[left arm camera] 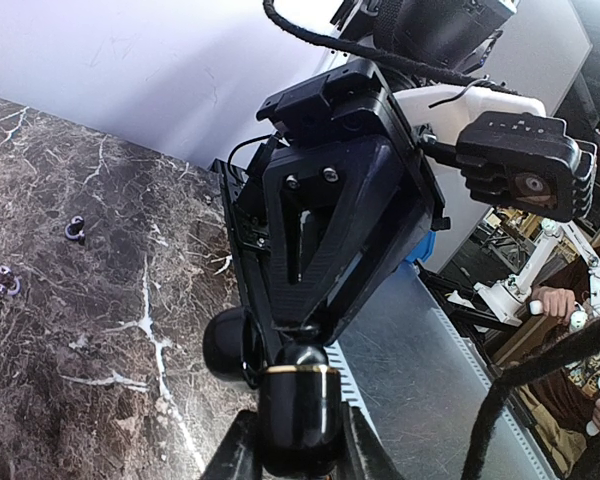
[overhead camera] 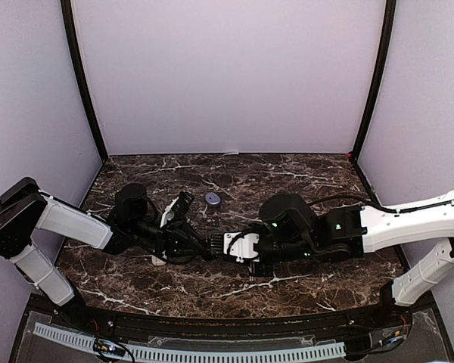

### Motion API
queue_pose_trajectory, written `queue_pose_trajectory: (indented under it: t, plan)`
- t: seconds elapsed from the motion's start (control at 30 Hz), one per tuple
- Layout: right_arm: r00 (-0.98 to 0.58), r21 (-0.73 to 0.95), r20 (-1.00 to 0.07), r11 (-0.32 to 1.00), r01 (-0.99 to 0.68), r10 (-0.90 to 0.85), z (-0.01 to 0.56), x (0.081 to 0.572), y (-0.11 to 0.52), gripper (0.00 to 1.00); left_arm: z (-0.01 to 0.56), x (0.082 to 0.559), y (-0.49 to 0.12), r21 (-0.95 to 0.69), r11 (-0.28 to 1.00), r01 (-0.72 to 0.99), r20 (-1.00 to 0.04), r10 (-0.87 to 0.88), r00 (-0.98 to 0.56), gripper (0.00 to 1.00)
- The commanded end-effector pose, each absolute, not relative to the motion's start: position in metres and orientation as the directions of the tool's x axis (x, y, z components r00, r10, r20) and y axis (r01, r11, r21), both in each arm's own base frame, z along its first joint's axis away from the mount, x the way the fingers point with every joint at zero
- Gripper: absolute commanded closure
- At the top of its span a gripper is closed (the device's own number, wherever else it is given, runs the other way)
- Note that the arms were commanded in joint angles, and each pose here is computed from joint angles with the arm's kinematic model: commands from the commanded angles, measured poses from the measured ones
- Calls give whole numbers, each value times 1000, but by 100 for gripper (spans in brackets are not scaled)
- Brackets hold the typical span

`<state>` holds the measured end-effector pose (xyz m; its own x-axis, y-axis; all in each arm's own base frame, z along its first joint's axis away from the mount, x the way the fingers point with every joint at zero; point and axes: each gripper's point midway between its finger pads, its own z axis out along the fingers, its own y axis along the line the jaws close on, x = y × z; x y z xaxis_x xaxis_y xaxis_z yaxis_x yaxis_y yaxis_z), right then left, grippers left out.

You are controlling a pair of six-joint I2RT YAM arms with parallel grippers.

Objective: Insert the wireless bluetooth earbuds into the charging case

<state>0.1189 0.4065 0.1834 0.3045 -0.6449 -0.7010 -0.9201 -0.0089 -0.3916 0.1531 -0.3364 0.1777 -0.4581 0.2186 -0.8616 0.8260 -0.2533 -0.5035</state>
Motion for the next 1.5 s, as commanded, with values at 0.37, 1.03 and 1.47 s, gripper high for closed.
queue_pose_trajectory:
  t: [0.37, 1.03, 1.47]
  plan:
    - [327, -436, -699, 17, -900, -636, 196, 126, 420, 100, 192, 150, -340, -446, -278, 851, -893, 200, -402, 100]
    - [20, -84, -852, 98, -992, -522, 221, 85, 378, 100, 200, 132, -325, 34, -300, 953, -999, -6, 34, 100]
    - [-410, 406, -847, 86, -910, -337, 236, 75, 387, 100, 207, 112, -319, 358, -376, 855, -934, -162, 320, 100]
